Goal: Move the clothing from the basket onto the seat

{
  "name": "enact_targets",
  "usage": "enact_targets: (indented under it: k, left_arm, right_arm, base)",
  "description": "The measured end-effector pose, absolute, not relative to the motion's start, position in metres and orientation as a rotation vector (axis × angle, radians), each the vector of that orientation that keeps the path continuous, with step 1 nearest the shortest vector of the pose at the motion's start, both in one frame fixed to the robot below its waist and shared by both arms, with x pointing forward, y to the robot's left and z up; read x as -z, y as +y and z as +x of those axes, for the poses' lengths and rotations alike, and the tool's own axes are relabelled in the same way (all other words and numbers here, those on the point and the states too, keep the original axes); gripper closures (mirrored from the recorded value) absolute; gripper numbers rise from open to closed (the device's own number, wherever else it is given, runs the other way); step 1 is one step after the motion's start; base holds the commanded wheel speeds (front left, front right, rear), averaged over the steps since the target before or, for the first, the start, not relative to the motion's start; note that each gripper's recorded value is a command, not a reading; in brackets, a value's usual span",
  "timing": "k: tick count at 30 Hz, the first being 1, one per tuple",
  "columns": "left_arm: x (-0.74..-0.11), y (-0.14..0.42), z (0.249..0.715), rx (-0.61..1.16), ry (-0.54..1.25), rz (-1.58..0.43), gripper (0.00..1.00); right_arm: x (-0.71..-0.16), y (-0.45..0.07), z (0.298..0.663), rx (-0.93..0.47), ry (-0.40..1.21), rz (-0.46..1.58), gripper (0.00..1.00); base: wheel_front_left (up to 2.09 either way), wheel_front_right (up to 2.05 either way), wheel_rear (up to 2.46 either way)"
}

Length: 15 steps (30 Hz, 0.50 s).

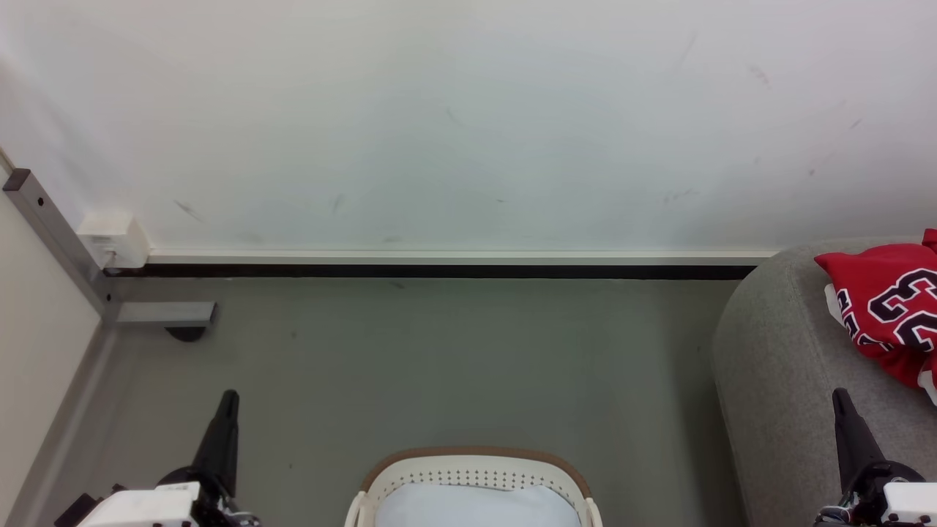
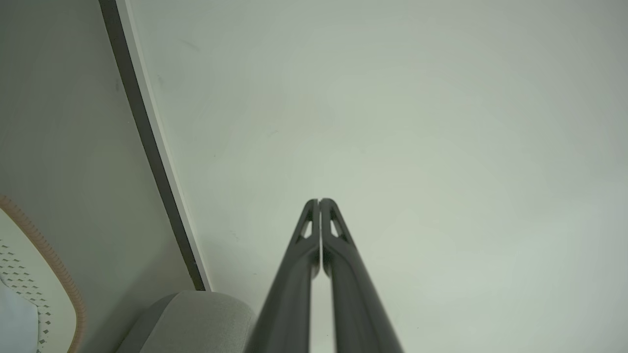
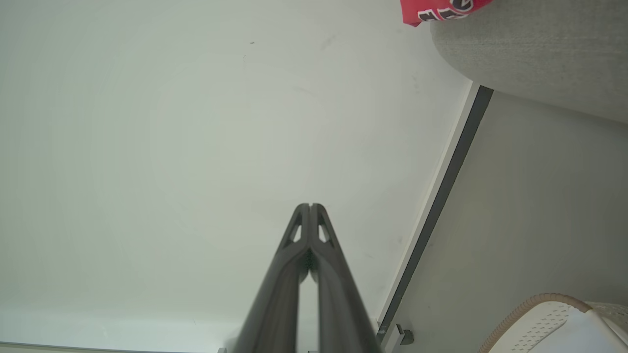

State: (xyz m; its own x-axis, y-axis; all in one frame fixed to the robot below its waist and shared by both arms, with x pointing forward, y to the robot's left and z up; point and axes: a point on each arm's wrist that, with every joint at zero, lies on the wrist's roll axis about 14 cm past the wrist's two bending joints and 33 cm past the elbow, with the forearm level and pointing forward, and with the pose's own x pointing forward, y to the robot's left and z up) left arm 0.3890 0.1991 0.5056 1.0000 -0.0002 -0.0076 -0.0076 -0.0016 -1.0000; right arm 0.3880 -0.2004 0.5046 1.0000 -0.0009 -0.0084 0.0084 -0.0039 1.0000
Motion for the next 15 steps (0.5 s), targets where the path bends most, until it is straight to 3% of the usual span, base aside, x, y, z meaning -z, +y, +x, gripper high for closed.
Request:
enact_targets:
  k: [15]
  left_arm:
    - [-0.5057, 0.1991, 0.3891, -0.005, 0.006, -1.572, 1.0]
  right_arm:
    - [-0.5047, -0.2004, 0.3881, 0.007, 0.006, 1.575, 1.0]
  base:
    - [0.0, 0.0, 0.0]
